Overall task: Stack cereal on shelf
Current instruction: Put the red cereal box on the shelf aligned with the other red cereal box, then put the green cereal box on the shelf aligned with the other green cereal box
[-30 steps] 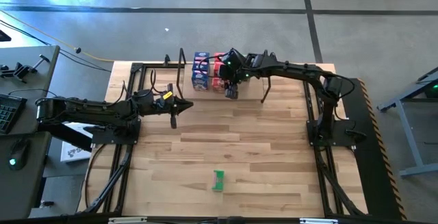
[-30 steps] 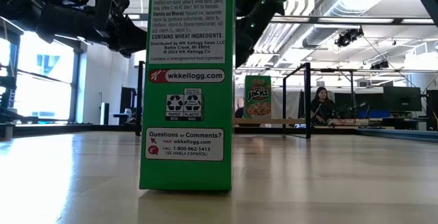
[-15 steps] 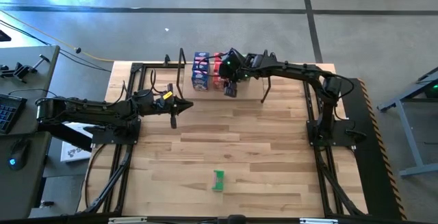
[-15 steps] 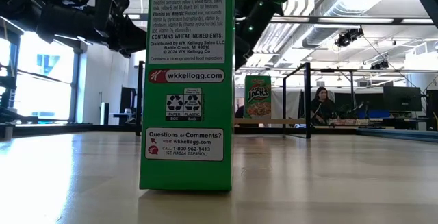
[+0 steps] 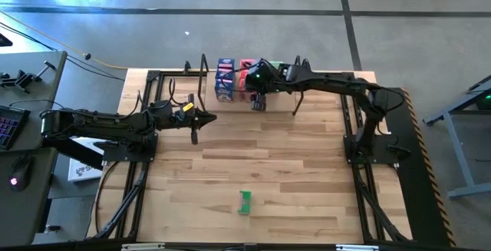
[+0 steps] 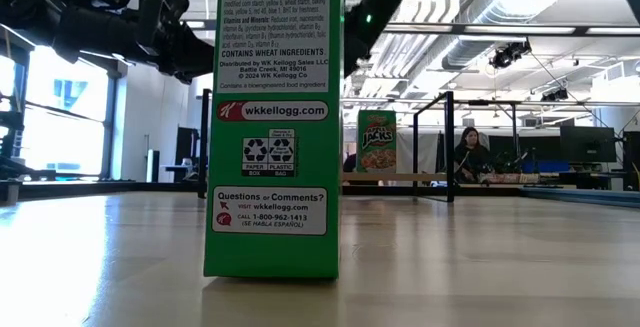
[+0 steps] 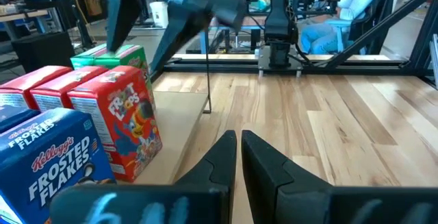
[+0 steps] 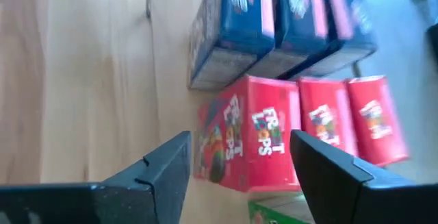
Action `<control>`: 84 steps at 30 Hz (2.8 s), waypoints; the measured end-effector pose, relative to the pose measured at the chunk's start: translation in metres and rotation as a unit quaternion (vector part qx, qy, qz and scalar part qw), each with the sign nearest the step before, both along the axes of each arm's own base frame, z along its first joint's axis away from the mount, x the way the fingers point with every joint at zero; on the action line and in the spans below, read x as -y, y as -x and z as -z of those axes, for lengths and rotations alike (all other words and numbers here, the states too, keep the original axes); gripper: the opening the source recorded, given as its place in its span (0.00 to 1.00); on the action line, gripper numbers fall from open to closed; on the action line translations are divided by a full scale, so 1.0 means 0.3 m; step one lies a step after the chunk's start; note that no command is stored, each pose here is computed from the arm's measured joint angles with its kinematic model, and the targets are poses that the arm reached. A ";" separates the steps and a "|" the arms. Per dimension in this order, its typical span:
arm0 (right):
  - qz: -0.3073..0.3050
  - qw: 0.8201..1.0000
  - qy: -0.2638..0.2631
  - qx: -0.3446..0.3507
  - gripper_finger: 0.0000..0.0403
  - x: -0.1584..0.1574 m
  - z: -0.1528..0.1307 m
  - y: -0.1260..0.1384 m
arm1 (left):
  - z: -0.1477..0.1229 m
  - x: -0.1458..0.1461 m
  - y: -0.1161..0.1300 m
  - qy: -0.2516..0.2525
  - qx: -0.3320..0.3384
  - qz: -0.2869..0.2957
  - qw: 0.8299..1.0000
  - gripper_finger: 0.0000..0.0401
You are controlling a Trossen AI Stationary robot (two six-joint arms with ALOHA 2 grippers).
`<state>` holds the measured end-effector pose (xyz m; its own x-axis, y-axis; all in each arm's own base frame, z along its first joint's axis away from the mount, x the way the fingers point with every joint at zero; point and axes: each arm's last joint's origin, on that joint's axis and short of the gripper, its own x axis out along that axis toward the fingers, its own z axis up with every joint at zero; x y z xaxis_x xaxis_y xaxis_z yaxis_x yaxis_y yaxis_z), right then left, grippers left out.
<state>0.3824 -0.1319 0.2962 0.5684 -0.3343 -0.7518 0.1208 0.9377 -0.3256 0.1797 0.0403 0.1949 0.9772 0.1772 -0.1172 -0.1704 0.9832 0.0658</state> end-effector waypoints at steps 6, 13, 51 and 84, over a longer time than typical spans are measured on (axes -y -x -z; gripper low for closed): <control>0.006 0.999 0.035 0.023 0.56 -0.106 -0.129 0.064 | 0.001 0.000 0.000 0.000 -0.002 0.001 1.000 0.04; 0.016 0.999 -0.028 0.017 0.42 -0.265 -0.216 0.172 | 0.004 0.000 0.000 0.001 -0.006 0.001 1.000 0.02; -0.072 0.880 -0.434 0.178 0.00 -1.197 0.352 0.151 | 0.005 0.004 0.000 -0.001 -0.008 0.020 1.000 0.00; 0.044 0.986 -0.160 0.020 0.00 -0.928 0.344 0.032 | 0.017 0.009 0.000 0.008 -0.026 0.023 0.999 0.00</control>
<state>0.3728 0.1464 0.1931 0.5788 -0.1322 -0.8047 0.2129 0.9770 -0.0074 0.1796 0.0376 0.1899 0.9768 0.1292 -0.1707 -0.1211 0.9910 0.0570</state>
